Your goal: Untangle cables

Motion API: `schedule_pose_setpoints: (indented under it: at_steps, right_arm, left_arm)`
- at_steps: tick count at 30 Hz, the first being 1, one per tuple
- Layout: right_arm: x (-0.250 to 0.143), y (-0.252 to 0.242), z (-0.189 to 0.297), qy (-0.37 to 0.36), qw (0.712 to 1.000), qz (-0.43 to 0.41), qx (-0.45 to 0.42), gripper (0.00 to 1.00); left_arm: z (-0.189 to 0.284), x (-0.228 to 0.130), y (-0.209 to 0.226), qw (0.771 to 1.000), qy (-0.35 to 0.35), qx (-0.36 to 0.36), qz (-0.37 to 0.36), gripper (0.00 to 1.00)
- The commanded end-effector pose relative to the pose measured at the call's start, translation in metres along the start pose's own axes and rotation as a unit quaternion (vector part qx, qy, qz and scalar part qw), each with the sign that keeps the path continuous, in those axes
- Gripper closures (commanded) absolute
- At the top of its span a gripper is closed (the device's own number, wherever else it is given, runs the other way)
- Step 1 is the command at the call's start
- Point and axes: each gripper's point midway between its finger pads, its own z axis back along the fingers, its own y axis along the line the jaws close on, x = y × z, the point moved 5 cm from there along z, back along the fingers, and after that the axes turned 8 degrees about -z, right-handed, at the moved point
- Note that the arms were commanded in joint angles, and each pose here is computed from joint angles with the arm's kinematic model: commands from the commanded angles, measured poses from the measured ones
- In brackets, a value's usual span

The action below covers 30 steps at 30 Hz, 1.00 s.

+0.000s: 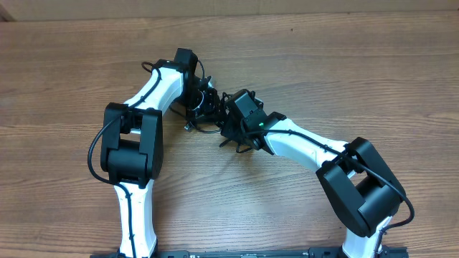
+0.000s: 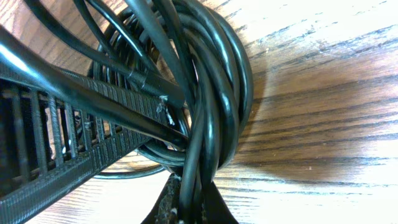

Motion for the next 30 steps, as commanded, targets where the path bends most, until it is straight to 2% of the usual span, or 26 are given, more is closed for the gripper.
schedule_pose_setpoints:
  at_steps: [1,4,11,16,19,30]
  right_arm:
    - [0.006,0.001,-0.001,-0.011,1.000,-0.001,0.003,0.96]
    - [0.004,0.002,-0.001,-0.003,1.000,-0.001,0.006,0.96]
    - [-0.004,-0.003,0.001,0.026,0.999,0.029,-0.001,0.96]
    - [-0.005,-0.005,0.011,0.072,0.997,0.022,-0.006,0.96]
    - [-0.003,-0.007,0.020,0.090,0.995,0.015,-0.030,0.96]
    - [0.003,-0.011,0.058,0.128,0.982,0.087,-0.106,0.96]
  left_arm:
    - [-0.019,-0.010,0.008,1.000,0.027,0.012,0.010,0.74]
    - [-0.019,-0.009,0.014,0.999,0.024,0.033,0.021,0.95]
    - [-0.011,-0.005,0.026,0.999,0.014,0.041,0.025,0.96]
    - [0.005,-0.002,0.040,0.999,0.005,0.005,0.033,0.96]
    - [0.015,0.001,0.053,0.999,-0.004,-0.005,0.045,0.96]
    - [0.031,0.004,0.075,0.997,-0.023,-0.007,0.072,0.96]
